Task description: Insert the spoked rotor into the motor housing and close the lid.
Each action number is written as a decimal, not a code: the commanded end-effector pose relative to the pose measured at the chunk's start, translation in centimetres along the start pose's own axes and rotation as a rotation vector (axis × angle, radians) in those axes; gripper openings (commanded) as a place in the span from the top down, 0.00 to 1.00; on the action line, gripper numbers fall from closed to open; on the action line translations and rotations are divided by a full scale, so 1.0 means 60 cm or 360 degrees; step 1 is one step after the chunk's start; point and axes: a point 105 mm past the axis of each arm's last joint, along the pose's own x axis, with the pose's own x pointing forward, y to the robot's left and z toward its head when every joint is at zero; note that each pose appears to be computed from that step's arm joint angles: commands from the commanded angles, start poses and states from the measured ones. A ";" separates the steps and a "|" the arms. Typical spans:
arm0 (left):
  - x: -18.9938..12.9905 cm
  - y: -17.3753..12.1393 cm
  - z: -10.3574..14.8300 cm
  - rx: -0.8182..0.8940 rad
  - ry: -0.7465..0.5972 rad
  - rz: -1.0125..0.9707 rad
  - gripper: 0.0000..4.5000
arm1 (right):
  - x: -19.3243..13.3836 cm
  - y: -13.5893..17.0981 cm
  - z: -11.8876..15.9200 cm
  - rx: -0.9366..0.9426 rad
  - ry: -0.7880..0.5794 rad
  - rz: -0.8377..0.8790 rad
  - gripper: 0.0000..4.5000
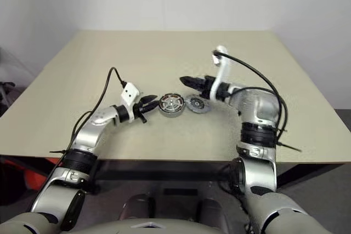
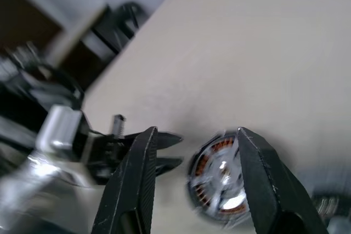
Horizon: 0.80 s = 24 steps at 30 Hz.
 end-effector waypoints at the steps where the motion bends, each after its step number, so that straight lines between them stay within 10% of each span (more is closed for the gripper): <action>1: 0.009 0.000 0.029 0.0082 -0.0069 -0.0041 0.70 | -0.043 0.006 0.007 0.0191 -0.0114 0.0008 0.43; 11: 0.028 -0.013 0.031 0.0085 -0.0082 -0.0117 0.70 | -0.090 -0.050 -0.095 0.0479 -0.0172 -0.0294 0.43; 24: 0.027 -0.009 0.035 0.0120 -0.0061 -0.0148 0.70 | -0.061 -0.092 -0.117 0.0710 -0.0232 -0.0436 0.43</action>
